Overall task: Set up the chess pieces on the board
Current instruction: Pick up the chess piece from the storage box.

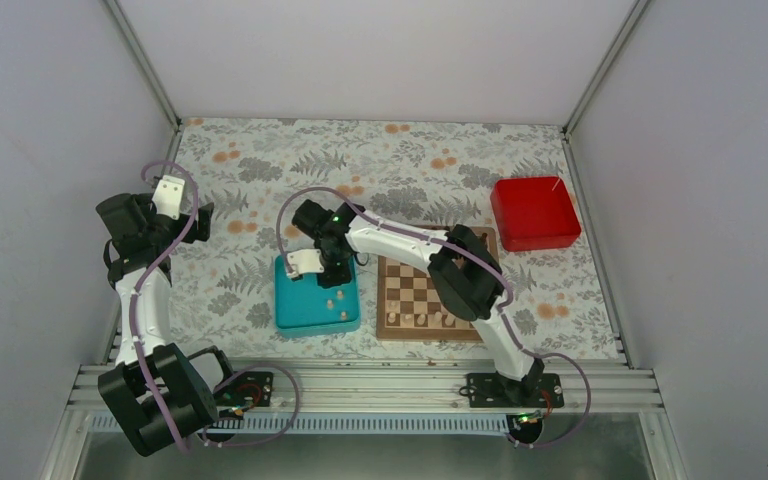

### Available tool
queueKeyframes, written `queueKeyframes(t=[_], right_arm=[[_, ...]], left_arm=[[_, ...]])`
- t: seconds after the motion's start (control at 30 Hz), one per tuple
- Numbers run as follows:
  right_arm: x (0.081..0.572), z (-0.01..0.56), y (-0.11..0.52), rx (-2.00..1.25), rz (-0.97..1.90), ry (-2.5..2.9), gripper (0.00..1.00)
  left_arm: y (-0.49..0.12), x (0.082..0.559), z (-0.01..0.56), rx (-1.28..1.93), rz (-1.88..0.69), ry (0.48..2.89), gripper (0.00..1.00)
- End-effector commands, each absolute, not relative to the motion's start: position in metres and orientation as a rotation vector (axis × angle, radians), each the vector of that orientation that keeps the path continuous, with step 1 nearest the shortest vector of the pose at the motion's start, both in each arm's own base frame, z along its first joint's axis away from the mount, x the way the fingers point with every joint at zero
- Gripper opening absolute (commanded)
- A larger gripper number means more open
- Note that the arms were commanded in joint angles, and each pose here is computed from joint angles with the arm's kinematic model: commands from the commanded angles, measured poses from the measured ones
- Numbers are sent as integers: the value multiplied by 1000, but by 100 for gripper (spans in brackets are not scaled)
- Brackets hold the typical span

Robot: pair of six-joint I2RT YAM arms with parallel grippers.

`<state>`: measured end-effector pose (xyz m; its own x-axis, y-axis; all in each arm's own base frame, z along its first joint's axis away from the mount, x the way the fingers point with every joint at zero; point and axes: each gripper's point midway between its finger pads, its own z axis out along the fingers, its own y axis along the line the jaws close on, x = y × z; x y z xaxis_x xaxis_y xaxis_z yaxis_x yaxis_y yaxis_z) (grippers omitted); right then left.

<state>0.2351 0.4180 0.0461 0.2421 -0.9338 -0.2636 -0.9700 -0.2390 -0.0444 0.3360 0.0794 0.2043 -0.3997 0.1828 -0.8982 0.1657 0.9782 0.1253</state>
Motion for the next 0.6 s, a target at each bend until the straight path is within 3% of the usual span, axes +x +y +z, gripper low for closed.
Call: queueKeyframes(t=[0.0, 0.4, 0.57], right_arm=[[230, 34, 423, -2341, 296, 1779, 35], [231, 25, 421, -2350, 280, 1792, 28], [230, 24, 423, -2349, 302, 1795, 15]], left_arm=[[77, 338, 210, 274, 6, 1962, 100], [76, 337, 211, 277, 3, 1960, 100], [76, 337, 212, 277, 2, 1960, 100]])
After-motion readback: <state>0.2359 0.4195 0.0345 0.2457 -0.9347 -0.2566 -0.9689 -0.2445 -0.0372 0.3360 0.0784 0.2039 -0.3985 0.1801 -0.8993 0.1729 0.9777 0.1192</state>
